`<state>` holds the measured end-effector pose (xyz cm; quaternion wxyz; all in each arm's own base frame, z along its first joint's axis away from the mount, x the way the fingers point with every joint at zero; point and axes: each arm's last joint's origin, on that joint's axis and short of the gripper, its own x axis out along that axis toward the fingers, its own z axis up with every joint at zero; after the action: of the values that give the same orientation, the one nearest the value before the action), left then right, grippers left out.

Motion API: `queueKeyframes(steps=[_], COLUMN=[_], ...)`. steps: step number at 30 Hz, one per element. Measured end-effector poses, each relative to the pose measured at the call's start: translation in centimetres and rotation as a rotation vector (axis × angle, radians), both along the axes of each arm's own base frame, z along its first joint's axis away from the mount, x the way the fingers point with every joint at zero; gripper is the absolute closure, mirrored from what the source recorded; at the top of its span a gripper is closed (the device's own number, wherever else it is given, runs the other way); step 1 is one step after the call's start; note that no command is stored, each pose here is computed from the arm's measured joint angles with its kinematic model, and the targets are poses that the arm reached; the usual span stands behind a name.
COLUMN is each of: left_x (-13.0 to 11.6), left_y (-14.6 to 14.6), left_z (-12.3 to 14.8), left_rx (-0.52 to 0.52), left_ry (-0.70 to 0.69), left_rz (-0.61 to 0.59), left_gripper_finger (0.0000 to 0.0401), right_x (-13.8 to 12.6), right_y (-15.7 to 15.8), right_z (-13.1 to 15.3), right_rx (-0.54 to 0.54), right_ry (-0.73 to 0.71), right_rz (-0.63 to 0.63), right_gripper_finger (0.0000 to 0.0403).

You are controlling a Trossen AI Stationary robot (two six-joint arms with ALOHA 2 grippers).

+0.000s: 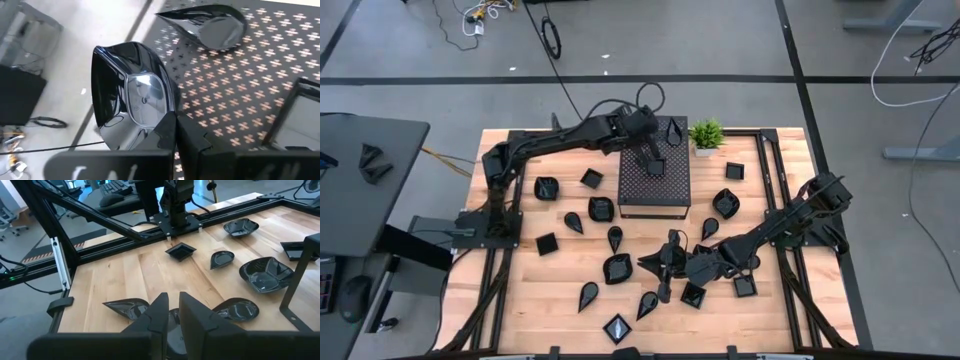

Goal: Pick & Place Mini shaped plates
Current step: Stack the black leaf-shaped plate on top of the black leaf-shaped plate on the shelf

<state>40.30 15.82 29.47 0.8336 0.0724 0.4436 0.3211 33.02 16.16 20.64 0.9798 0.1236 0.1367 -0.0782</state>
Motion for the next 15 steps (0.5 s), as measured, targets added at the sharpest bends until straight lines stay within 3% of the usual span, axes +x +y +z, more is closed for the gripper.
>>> queueKeyframes(steps=[15], left_x=[0.0], left_y=[0.2], left_z=[-1.2], left_rx=[-0.047], left_ry=[0.049], left_rz=[0.011], left_gripper_finger=[0.0387], right_x=[0.0], right_y=[0.0], right_z=[0.0], right_rx=[0.001], right_ry=[-0.003], right_rz=[0.0], right_gripper_finger=[0.0353])
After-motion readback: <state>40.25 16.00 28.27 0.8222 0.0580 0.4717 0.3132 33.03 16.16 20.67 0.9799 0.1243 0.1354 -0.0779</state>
